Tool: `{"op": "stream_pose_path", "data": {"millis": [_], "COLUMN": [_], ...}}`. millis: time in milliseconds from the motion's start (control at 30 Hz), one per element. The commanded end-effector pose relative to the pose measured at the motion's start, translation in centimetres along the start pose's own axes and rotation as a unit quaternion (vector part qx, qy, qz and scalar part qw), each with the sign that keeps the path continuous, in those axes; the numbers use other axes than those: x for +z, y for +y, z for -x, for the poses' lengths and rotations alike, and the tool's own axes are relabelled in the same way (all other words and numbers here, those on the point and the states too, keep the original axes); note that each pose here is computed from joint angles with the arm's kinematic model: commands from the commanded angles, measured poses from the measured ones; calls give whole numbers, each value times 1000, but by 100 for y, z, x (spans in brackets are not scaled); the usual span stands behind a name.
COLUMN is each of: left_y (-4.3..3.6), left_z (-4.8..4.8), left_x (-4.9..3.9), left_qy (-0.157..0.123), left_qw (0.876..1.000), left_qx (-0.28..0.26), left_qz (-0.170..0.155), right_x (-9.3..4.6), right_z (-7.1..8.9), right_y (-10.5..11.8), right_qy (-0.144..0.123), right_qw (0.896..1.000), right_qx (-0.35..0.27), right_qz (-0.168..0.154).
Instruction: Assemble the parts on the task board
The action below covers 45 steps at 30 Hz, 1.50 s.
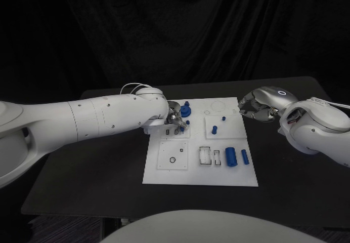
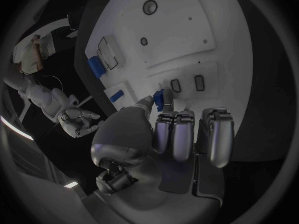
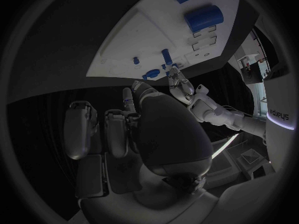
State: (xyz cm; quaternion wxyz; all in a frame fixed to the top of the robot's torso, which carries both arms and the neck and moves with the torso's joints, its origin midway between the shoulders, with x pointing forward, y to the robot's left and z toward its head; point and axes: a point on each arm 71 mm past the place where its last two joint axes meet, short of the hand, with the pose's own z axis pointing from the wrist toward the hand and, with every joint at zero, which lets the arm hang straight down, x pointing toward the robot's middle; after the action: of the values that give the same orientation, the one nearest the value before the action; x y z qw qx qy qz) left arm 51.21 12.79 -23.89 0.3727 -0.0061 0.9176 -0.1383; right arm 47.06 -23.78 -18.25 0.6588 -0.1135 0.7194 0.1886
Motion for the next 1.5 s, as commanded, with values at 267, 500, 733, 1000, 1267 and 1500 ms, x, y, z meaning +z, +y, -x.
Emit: {"op": "stream_pose_path", "data": {"millis": [267,500,733,1000,1267,1500], "left_y": [-19,6,47,143,236,261], "left_z": [-60,-69,-64,-59,-63,-70], "left_x": [23,20,1,-53,-97,-109], "left_qy": [6,6,-3,-17,-20,-17], "left_qw": [1000,1000,1000,1000,999,999], "left_qx": [-2,-4,-11,-23,-28,-28], "left_qz": [-12,-11,-9,-4,2,2], "right_x": [-13,-16,-15,-19,-21,-26], "right_z": [-14,-15,-17,-20,-28,-45], "right_y": [-15,-21,-22,-32,-45,-47], "right_qy": [5,6,8,10,14,19], "right_qw": [1000,1000,1000,1000,1000,1000], "right_qx": [-3,-3,-4,-4,-6,-6], "right_qz": [-10,-12,-12,-15,-18,-19]}}
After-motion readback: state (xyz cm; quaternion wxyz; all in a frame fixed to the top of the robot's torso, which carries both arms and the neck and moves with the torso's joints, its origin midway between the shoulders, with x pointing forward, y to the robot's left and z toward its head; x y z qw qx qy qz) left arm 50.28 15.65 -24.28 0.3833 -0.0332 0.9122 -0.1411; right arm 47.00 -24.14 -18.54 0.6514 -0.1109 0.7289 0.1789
